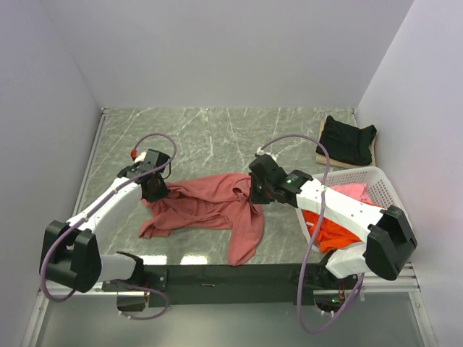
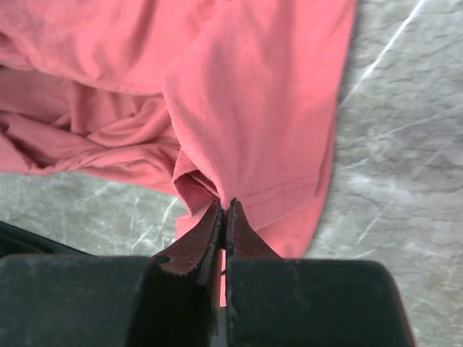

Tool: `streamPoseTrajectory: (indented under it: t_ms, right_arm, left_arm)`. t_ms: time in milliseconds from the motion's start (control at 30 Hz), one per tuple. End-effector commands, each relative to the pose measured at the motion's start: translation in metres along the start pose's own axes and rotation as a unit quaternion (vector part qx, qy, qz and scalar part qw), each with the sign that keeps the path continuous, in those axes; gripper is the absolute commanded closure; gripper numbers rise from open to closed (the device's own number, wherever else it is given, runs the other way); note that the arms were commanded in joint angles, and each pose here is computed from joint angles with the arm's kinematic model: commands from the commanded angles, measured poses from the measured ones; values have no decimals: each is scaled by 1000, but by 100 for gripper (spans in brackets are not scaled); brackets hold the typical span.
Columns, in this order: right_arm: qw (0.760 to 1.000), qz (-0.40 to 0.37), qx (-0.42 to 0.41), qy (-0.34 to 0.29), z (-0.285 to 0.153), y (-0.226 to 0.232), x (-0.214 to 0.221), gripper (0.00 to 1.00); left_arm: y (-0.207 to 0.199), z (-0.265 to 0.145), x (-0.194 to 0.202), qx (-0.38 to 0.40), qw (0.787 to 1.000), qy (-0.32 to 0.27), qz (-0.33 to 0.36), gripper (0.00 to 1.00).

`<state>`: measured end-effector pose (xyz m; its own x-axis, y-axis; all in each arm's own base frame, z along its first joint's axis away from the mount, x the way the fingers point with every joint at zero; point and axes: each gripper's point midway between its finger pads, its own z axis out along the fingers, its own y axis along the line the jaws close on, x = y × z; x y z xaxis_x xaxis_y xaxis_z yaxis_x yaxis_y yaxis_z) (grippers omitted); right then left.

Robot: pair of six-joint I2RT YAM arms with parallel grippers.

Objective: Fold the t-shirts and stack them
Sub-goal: Flatten the tshirt out

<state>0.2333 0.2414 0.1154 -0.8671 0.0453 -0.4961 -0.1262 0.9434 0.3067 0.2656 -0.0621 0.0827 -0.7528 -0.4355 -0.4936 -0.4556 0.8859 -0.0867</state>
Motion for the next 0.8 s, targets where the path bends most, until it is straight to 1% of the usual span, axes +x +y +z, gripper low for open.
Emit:
streamPoseTrajectory:
  t_ms: [0,167,267,333,367,400,467,567,633,667,733,767]
  right_arm:
    - [1000,-4,-4,-16,-9,-2,-13,98]
    - [1000,-3,-18,-2,-3,3,-7,87]
    - [999,0,-34,3,-1,8,-5,83]
    - [999,1,-40,-2,2,10,-7,81]
    - [999,-2,-52,9,4,13,-1,80]
    - [998,-2,-60,6,6,16,-2,80]
    - [998,-6,-66,19,13,18,5,79]
    - [997,-6,-69,21,19,19,5,79]
    - [997,-6,-73,19,20,22,4,81]
    - [997,-5,-73,18,20,22,3,88]
    - [997,-5,-72,11,17,22,-1,100]
    - [997,-5,-71,3,14,23,-5,100]
  left_arm:
    - [-3,-14,-11,14,1000,-15,3,74]
    - [-1,-12,-2,18,1000,-5,0,73]
    - [0,-12,2,21,1000,-2,-1,72]
    - [0,-11,4,23,1000,0,-2,72]
    - [-1,-10,5,26,1000,2,-3,72]
    - [-1,-9,7,27,1000,4,-2,72]
    - [-1,-6,10,28,1000,9,-2,71]
    - [-3,-4,12,29,999,14,1,71]
    - [-4,-4,11,31,999,14,2,72]
    - [-3,-5,11,29,999,14,2,79]
    - [-3,-8,5,27,1000,5,2,85]
    - [-1,-10,4,22,1000,4,3,86]
